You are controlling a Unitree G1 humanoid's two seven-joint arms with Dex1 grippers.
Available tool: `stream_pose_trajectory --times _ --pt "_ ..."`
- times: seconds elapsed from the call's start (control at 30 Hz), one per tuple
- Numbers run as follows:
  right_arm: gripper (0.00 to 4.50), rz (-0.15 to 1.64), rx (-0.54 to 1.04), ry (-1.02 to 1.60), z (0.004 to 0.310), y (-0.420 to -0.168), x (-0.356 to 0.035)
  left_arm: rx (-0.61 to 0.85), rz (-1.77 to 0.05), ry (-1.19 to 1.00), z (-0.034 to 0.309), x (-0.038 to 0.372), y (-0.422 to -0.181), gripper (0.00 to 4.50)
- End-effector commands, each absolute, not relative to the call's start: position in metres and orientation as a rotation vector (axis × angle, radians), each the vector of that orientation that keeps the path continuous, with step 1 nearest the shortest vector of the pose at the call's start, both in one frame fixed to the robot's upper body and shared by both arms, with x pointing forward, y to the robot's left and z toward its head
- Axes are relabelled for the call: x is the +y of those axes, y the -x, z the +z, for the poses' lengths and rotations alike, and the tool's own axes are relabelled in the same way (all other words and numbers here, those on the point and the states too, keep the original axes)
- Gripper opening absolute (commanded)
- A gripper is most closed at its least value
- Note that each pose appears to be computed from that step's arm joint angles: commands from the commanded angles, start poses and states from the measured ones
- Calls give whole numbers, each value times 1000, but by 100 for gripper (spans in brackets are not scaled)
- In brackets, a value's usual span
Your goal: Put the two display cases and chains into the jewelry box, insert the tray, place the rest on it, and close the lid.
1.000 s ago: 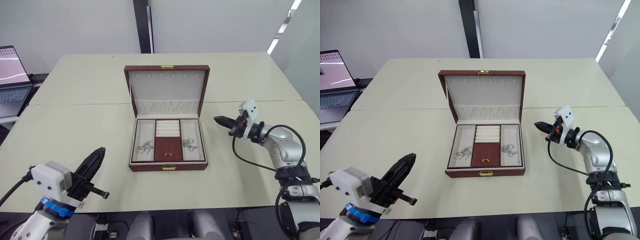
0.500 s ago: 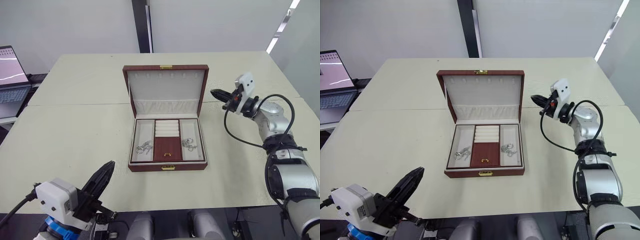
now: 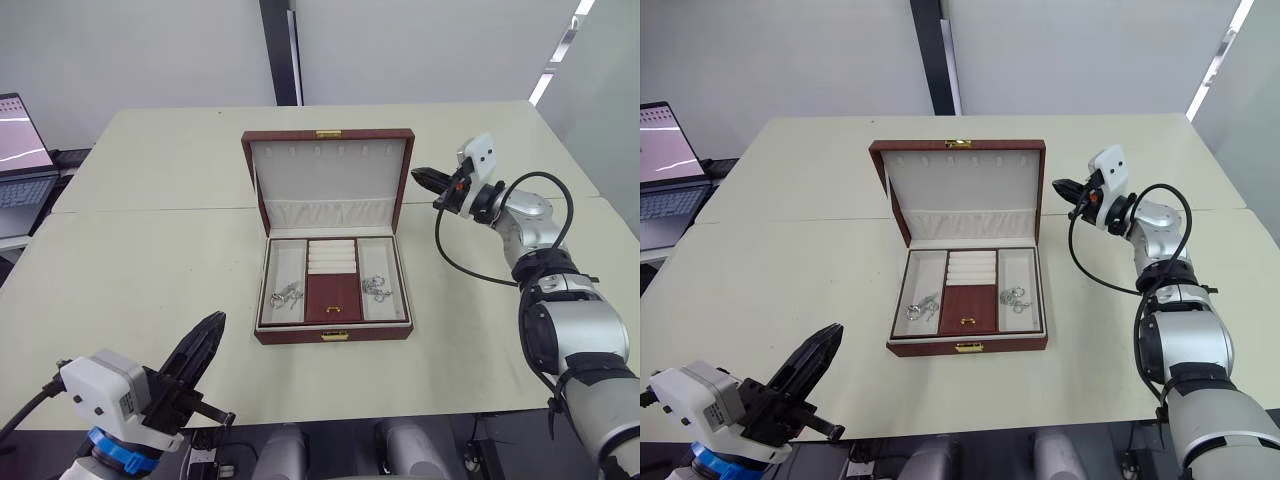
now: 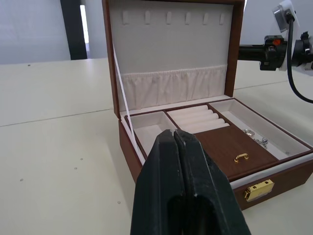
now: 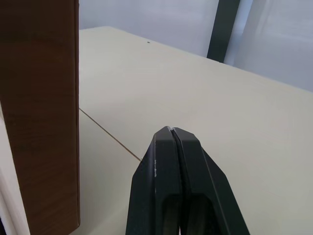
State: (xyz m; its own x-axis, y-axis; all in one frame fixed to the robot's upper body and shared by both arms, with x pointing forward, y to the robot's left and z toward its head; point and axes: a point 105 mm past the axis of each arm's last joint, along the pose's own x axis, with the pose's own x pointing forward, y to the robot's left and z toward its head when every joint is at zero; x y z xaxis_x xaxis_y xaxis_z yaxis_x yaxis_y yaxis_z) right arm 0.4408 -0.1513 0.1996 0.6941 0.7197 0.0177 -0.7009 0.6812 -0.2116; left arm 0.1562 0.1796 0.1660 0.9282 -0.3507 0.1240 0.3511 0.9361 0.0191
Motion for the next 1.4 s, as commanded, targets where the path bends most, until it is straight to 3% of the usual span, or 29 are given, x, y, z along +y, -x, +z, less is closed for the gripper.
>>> stream_pose_trajectory --times 0.03,0.43,0.93,1.23,1.4 --pt "2 802 -176 201 220 -441 -148 -191 -378 -11 181 174 -154 0" --pt "2 811 -247 174 238 -445 -130 -217 -375 5 184 174 -161 0" --pt "2 988 -288 117 247 -433 -95 -205 -362 12 177 177 -160 0" --pt "2 1232 -143 146 222 -406 -87 -198 -358 11 172 180 -160 0" --pt "2 1203 -139 157 220 -404 -96 -190 -357 13 169 181 -159 0"
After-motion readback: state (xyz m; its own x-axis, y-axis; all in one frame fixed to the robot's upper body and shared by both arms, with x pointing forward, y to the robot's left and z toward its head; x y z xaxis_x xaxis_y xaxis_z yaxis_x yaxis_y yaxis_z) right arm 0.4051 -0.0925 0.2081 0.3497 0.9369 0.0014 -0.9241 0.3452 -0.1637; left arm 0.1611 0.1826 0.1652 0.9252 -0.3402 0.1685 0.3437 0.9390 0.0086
